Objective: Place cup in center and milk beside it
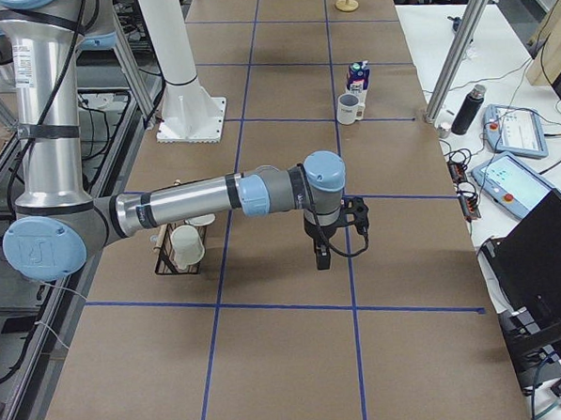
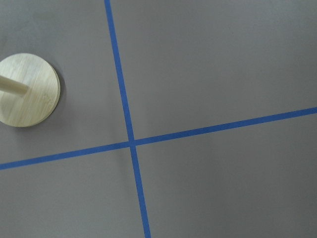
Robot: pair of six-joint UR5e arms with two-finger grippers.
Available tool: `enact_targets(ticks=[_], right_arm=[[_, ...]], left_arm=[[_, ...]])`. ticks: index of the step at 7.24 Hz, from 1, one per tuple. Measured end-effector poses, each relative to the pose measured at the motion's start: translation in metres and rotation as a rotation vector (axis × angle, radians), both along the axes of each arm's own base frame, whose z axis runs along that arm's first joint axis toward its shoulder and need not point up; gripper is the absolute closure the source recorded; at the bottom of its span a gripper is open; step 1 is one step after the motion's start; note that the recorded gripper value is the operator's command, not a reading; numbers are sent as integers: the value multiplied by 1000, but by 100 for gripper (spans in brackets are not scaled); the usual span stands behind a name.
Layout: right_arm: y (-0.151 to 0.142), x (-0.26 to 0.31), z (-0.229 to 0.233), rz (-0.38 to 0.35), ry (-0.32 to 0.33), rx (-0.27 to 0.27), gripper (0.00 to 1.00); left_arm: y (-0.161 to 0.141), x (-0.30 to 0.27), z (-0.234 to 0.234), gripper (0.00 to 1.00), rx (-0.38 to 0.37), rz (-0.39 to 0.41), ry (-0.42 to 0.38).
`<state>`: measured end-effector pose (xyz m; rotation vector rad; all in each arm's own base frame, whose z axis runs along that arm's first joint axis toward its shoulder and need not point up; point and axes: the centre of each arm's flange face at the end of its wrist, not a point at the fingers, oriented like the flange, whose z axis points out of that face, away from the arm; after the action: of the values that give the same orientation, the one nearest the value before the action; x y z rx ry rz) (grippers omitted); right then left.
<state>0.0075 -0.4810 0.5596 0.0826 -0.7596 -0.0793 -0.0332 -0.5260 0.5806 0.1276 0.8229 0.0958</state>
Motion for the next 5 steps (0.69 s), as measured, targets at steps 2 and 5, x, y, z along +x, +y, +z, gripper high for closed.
enact_targets(ticks=[2,5], right_arm=[[-11,-10,-16,-25,-65,29,0],[-5,-11,-14,-28,-76,25,0]], left_arm=[[-1,-1,-3,2,2,-5,10],[7,3,-13,2,-1,10,109]])
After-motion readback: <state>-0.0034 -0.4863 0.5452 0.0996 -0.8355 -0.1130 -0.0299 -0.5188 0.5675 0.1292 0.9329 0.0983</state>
